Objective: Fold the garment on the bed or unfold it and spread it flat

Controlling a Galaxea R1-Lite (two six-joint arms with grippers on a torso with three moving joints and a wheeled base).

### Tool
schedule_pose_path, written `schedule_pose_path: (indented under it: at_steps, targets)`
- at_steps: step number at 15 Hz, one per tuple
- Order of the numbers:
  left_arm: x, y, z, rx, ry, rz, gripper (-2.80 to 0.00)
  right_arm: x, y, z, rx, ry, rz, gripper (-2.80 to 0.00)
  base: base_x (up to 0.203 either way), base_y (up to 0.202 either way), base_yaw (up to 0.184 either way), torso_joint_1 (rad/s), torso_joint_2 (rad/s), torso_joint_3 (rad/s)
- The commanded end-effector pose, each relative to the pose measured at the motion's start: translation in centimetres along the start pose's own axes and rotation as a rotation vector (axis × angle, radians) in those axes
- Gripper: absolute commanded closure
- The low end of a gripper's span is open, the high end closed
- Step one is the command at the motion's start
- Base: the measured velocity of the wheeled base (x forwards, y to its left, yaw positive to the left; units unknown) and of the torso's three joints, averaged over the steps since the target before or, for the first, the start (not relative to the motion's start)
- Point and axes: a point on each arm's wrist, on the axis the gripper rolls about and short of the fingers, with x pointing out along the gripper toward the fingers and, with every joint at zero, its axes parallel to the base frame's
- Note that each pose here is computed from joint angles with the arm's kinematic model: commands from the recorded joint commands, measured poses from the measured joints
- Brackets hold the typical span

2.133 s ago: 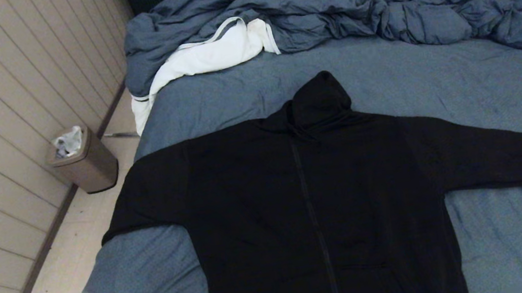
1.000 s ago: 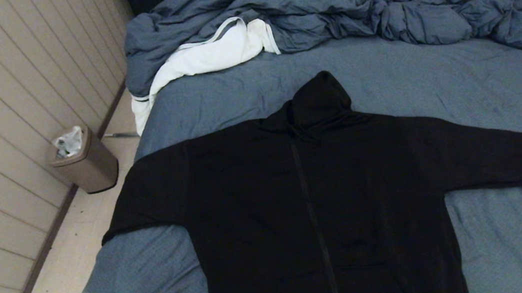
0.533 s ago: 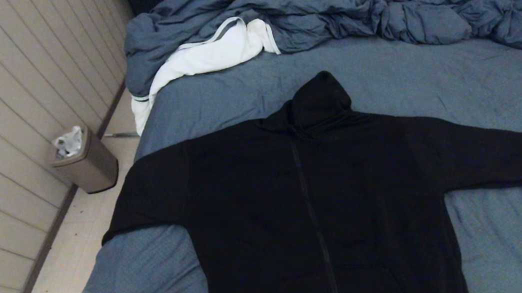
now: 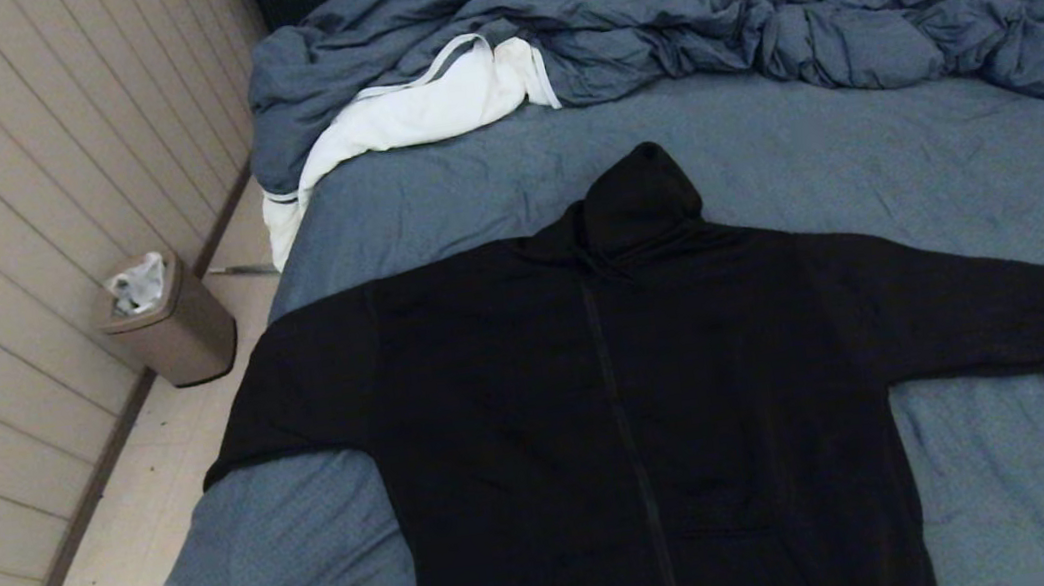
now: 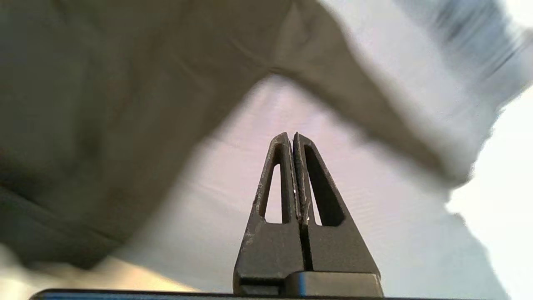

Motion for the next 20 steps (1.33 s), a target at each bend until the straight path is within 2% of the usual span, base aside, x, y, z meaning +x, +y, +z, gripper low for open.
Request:
schedule_pose_path:
  at_steps: [1, 2, 4, 5, 6, 9, 20]
  targets:
    - [0.02, 0.00, 0.02, -0.007, 0.001, 0.001, 0.00, 0.03, 0.01, -0.01, -0.141, 0.005, 0.004, 0.00, 0.000, 0.000, 0.000, 0.000, 0.00, 0.000]
    - [0.02, 0.01, 0.03, -0.024, 0.000, 0.004, 0.00, 0.03, 0.01, -0.01, -0.021, 0.005, 0.003, 0.00, 0.000, 0.000, 0.000, 0.000, 0.00, 0.000]
    - [0.02, 0.03, 0.05, -0.046, -0.001, 0.012, 0.00, 0.03, -0.01, 0.00, 0.425, 0.005, 0.001, 0.00, 0.000, 0.000, 0.000, 0.000, 0.00, 0.000]
    - [0.02, 0.04, 0.05, -0.049, -0.001, 0.014, 0.00, 0.03, -0.01, 0.01, 0.570, 0.004, 0.000, 0.00, 0.000, 0.000, 0.000, 0.000, 0.00, 0.000]
    - [0.03, 0.04, 0.06, -0.049, 0.000, 0.014, 0.00, 0.03, -0.01, 0.01, 0.643, 0.004, 0.000, 0.00, 0.000, 0.000, 0.000, 0.000, 0.00, 0.000]
    - [0.02, 0.04, 0.10, -0.086, -0.006, 0.016, 0.00, 0.04, -0.01, 0.01, 0.662, 0.006, 0.000, 0.00, 0.000, 0.000, 0.000, 0.000, 0.00, 0.000]
    - [0.02, 0.04, 0.11, -0.097, -0.007, 0.016, 0.00, 0.03, -0.01, 0.00, 0.666, 0.005, -0.002, 0.00, 0.000, 0.000, 0.000, 0.000, 0.00, 0.000]
